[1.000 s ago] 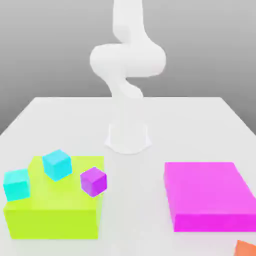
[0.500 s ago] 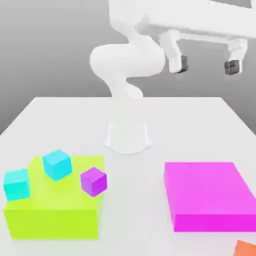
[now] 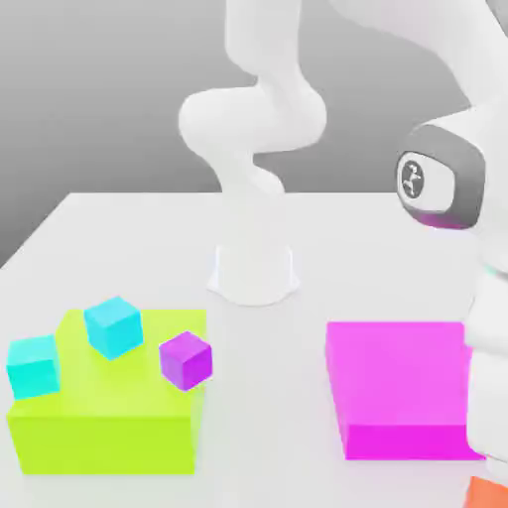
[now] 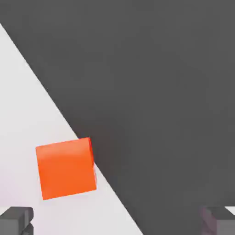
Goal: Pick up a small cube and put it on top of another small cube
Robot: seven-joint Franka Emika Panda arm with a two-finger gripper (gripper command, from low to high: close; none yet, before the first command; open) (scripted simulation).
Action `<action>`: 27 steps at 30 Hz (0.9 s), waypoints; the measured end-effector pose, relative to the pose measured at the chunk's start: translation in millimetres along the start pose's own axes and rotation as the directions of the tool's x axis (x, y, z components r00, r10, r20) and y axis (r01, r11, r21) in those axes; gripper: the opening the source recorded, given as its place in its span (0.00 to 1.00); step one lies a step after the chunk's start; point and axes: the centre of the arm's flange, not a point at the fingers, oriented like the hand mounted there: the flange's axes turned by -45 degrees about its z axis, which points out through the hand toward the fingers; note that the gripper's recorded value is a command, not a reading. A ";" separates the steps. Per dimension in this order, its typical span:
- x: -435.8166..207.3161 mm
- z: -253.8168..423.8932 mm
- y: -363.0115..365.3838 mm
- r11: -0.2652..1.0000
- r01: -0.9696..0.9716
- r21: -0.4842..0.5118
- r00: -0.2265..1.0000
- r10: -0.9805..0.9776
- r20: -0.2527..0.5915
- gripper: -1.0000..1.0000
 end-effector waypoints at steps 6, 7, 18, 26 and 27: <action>5.2 97.1 -17.9 0.997 0.071 0.037 0.997 -0.072 0.034 0.00; 5.2 97.1 -17.9 0.997 0.071 0.037 0.997 -0.072 0.034 0.00; -14.4 34.3 6.0 1.000 -0.017 0.026 0.999 0.016 0.045 0.00; -182.5 -33.2 113.2 0.810 -0.585 -0.040 0.807 0.587 0.068 0.00; -206.4 -41.3 121.2 0.760 -0.649 -0.046 0.757 0.650 0.066 0.00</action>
